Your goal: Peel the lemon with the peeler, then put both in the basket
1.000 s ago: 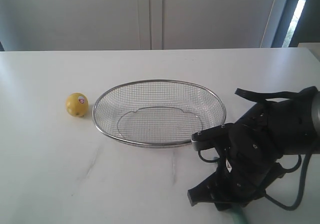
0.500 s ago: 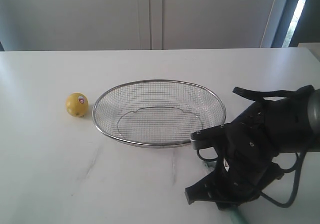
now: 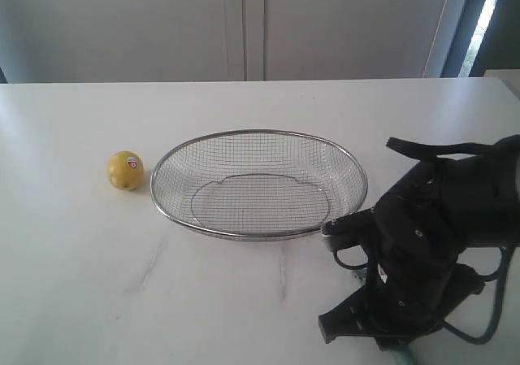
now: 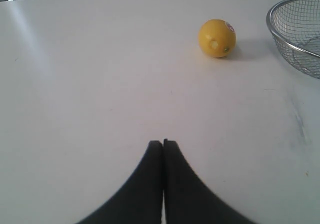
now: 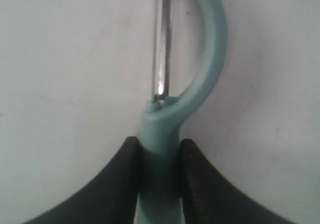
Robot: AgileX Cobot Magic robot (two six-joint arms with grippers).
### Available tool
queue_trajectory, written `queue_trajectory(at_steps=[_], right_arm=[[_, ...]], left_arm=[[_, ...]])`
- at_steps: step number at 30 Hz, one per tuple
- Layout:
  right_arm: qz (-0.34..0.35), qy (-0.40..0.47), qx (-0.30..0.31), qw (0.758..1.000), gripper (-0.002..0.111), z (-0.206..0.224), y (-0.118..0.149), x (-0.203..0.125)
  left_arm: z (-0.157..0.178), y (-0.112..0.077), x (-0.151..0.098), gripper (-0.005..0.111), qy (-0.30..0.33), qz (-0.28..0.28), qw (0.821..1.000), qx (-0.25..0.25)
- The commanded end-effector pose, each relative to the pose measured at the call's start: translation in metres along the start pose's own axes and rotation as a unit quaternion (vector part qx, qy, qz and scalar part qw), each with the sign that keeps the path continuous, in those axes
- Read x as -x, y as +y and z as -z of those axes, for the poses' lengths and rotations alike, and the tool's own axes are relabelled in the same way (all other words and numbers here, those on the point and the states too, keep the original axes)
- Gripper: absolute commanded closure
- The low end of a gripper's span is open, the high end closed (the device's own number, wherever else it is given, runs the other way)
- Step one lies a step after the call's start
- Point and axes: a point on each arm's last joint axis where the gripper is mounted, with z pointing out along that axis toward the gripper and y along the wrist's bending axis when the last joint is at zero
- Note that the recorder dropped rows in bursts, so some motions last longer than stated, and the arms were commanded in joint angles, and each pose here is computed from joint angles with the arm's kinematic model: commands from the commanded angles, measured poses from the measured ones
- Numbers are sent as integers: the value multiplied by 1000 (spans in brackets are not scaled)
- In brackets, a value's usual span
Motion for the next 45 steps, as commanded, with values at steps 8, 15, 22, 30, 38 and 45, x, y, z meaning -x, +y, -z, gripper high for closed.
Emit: queue_trajectory(at_steps=[8,15,22,30,38,45], right_arm=[[49,-151,30,987,108,119,-21,-10],[114,-240,35,963,108,166,-38,-7],[130,-250,171,944,108,154,-83,34],[72,-214,194,955,108,130,-92,48],[73,-214,193,955,108,130,-92,48],[73,-214,193,955,108,130,-92,48]], left_arm=[[0,-1,-1,106,0,4,1000,-5],[0,-1,-1,106,0,4,1000,-5],[0,-1,-1,106,0,4,1000,-5],[0,-1,-1,106,0,4,1000,-5],[0,-1,-1,106,0,4,1000,-5],[0,-1,-1,106,0,4,1000,-5]])
